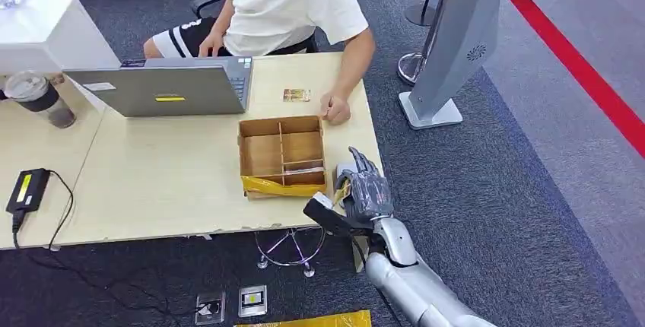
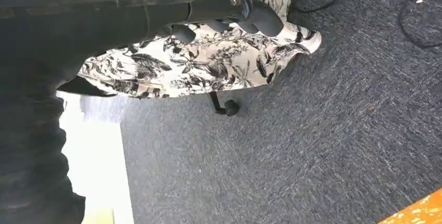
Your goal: Pass the card to the sensor for recognition and then transmit it.
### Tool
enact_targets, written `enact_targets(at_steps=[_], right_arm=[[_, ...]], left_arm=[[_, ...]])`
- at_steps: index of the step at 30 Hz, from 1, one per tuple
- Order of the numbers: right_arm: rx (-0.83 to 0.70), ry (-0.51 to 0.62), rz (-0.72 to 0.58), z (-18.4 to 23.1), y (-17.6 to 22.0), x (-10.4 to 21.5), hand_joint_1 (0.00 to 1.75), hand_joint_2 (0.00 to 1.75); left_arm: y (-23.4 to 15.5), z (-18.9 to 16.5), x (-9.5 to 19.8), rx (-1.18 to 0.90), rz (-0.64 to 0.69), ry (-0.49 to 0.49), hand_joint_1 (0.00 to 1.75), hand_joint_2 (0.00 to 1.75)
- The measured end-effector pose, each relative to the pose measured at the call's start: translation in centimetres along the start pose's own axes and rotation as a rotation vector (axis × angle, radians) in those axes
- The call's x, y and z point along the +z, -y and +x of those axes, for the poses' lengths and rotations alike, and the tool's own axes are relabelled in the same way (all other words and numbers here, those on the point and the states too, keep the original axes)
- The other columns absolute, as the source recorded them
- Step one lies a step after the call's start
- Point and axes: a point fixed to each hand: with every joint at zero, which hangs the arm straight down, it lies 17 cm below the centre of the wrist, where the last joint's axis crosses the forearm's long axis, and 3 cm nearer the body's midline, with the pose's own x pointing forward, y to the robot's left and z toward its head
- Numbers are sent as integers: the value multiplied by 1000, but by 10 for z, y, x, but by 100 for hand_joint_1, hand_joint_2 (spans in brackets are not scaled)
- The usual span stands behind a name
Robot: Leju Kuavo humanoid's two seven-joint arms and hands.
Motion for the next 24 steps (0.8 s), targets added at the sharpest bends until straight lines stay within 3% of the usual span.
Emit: enact_targets(at_steps=[7, 24], right_arm=[[-16, -24, 11, -5, -8, 1, 175, 175], [-18, -101, -56, -32, 20, -14, 175, 175]], left_arm=[[0, 2, 0, -7, 2, 13, 0, 175], [-1, 5, 0, -22, 6, 31, 0, 175]])
